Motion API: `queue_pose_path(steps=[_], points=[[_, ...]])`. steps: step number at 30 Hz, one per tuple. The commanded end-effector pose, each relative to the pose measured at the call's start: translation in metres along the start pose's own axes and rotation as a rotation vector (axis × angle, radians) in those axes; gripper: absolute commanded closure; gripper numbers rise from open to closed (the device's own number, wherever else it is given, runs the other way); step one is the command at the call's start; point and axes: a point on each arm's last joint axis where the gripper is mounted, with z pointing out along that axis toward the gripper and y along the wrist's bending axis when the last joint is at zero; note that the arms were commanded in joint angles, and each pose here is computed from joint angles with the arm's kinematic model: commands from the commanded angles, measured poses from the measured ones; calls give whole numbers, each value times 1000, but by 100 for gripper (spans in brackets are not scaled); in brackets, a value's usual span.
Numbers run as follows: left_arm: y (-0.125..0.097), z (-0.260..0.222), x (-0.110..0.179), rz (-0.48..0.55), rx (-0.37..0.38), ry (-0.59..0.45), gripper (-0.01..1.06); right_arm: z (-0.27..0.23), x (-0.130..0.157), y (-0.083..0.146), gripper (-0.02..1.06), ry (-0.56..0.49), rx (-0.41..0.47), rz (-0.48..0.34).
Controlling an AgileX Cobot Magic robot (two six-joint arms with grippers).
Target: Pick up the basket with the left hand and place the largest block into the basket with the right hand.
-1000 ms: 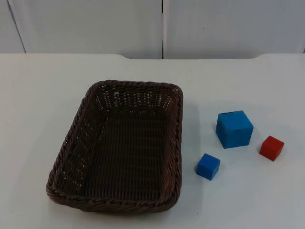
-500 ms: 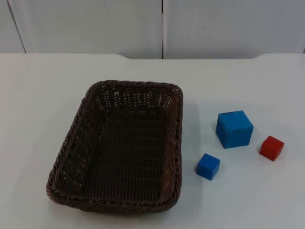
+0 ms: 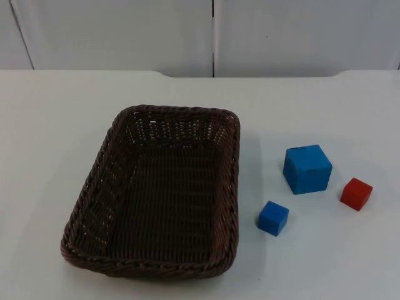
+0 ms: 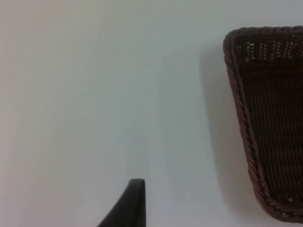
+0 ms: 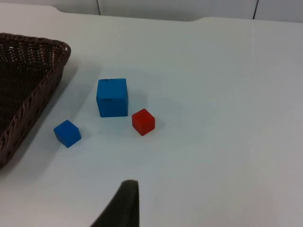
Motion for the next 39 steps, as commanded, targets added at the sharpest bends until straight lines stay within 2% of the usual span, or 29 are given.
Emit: queue_pose_path(steps=[1,13,19,28,39], points=[[-1,8,-7,1,29,-6,5,1,1,0,-1,-1,1,1],[3,43,-14,-8,38,84,5,1,1,0,-1,-1,1,1],[2,56,-23,-10,80,119,5,1,1,0,-1,-1,1,1],[1,72,-56,-2,133,112,5,1,1,0,-1,-1,1,1],[1,103,-64,-33,175,180,5,1,1,0,-1,-1,1,1]])
